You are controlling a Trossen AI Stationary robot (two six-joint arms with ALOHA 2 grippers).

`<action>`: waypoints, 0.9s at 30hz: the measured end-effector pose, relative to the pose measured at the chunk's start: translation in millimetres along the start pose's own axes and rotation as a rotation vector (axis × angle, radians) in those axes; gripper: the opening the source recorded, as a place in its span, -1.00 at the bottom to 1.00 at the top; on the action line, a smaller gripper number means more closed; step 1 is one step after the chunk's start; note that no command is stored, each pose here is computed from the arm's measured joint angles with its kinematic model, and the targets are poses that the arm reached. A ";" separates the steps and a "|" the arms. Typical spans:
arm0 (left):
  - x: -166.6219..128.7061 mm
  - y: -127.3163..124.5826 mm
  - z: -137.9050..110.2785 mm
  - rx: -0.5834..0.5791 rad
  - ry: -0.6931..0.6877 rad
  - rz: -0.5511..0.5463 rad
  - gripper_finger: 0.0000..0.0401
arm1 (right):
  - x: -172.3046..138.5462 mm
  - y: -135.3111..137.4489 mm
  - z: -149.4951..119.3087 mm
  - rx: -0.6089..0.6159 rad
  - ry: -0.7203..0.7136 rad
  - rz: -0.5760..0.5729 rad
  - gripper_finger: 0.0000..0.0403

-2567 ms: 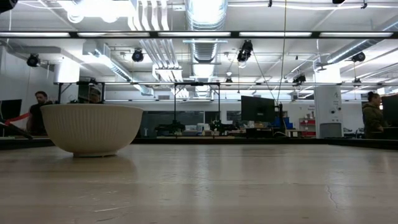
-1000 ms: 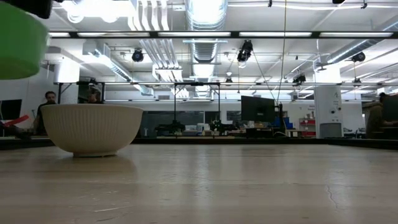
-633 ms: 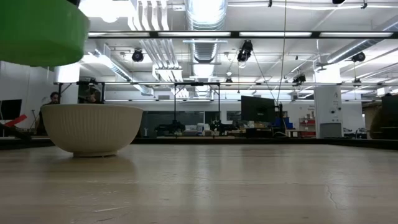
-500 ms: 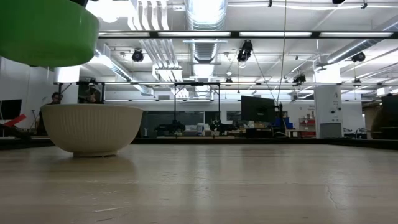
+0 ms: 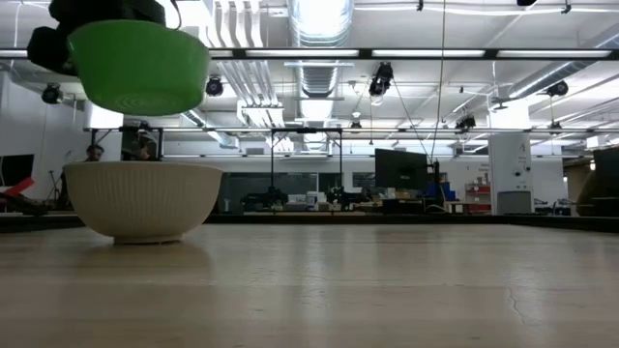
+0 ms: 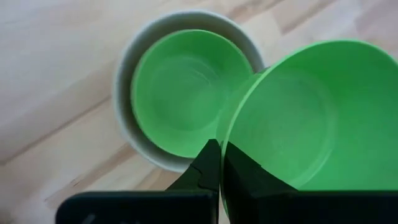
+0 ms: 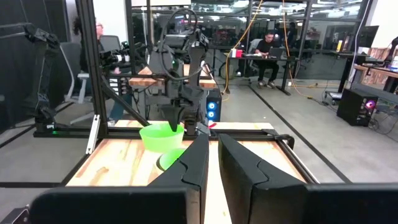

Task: Nest bowls inside each other
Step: Stack the green bowl on top of the green bowl

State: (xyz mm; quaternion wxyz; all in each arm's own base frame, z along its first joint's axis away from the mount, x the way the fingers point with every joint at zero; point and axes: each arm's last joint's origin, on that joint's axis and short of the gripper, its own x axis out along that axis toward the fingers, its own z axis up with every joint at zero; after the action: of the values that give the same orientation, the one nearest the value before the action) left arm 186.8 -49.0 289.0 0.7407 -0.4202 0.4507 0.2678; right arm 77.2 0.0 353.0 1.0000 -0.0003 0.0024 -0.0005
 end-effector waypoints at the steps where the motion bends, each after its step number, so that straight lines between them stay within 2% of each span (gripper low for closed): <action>1: 0.2 1.5 1.4 -0.014 -0.001 0.012 -0.98 | 0.0 0.0 -0.1 0.000 0.000 0.000 -0.83; 11: 1.5 15.5 12.3 -0.091 -0.003 0.124 -0.98 | -0.1 0.0 0.0 0.000 0.000 0.000 -0.83; 19: 4.4 21.3 19.9 -0.084 -0.012 0.153 -0.98 | 0.0 0.0 -0.1 0.000 0.000 0.000 -0.83; 27: 25.0 30.0 21.3 -0.082 0.013 0.145 -0.98 | 0.0 0.0 -0.1 0.000 0.000 0.000 -0.83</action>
State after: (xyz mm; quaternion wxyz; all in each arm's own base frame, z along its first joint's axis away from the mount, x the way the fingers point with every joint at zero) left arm 184.2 -15.0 260.4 0.6986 -0.4182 0.4735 0.3359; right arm 77.2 0.0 353.0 1.0000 -0.0003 0.0024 -0.0005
